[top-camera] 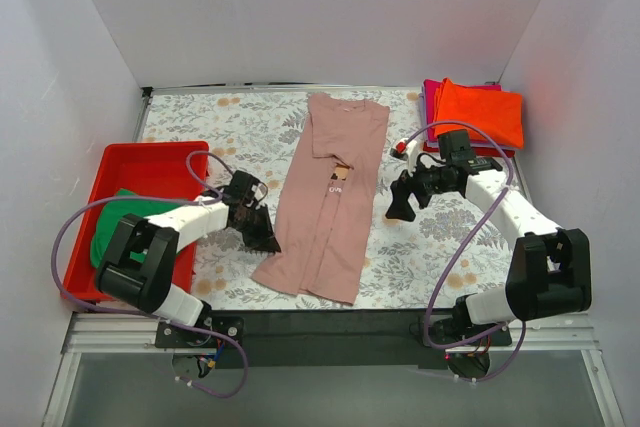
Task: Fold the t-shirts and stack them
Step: Fold the tshirt
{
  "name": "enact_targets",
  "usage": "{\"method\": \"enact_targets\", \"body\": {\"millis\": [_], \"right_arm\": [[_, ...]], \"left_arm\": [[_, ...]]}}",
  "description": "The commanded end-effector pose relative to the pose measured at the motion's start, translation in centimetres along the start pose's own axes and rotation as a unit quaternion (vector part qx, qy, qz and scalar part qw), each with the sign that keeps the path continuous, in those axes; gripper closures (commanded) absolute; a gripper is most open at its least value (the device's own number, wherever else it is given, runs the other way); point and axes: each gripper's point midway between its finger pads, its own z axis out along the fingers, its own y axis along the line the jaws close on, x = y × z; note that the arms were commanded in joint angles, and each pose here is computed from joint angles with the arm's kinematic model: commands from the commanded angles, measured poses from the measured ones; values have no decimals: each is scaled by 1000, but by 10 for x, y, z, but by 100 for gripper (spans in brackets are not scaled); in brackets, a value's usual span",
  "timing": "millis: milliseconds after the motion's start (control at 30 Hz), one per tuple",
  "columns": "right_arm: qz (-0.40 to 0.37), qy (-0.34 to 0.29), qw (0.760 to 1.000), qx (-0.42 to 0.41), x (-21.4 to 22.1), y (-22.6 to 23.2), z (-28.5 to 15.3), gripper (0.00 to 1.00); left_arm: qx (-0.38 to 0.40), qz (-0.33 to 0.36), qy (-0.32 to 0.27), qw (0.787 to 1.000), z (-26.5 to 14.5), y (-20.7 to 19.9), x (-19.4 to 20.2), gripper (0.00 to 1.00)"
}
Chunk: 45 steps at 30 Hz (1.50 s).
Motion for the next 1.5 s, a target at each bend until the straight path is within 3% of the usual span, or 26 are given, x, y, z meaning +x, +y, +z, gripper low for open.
{"method": "enact_targets", "body": {"millis": [0,167,233,267,367,400,500,600,800,867,933,967,1000,1067,1133,1300,1367,1467], "right_arm": [[26,-30,997,59,-12,-22,-9,2],[43,-29,994,100,-8,-39,-12,2],[52,-23,993,107,-4,-43,-11,2],[55,-22,993,106,-3,-43,-10,2],[59,-19,993,104,-1,-45,-9,2],[60,-18,993,102,-1,-45,-8,2],[68,-13,993,95,1,-49,-3,2],[86,-6,993,85,1,-56,4,2],[86,-12,993,80,-11,-62,4,2],[85,-13,993,81,-11,-63,3,2],[85,-12,993,81,-9,-62,2,2],[86,-12,993,83,-8,-62,1,2],[81,-16,993,85,-10,-61,-2,2],[80,-16,993,88,-6,-60,-4,2],[75,-25,993,91,-9,-59,-8,2],[82,-42,992,88,-7,-57,-15,2],[86,-47,991,88,-7,-58,-18,2],[88,-55,991,86,-8,-57,-21,2]], "left_arm": [[62,16,59,996,3,-32,44,100],[134,38,109,984,17,-84,86,99],[147,54,114,981,21,-102,93,90],[146,60,118,980,26,-108,100,81],[143,68,73,985,21,-118,87,71],[141,72,53,986,16,-119,81,61],[116,83,-36,989,-3,-117,50,44],[109,72,-96,987,-19,-107,10,41],[139,34,-144,979,-30,-98,-92,41],[112,22,-123,986,-3,-85,-117,41],[121,27,-138,983,-4,-104,-157,44],[100,11,-108,989,24,-89,-163,46],[112,17,-127,985,18,-105,-190,48],[89,0,-101,991,48,-92,-203,51],[79,-1,-113,990,49,-100,-231,54],[46,-14,-93,995,83,-89,-261,80],[34,-15,-94,995,84,-88,-275,80],[34,-18,-89,995,94,-85,-287,94]]}}
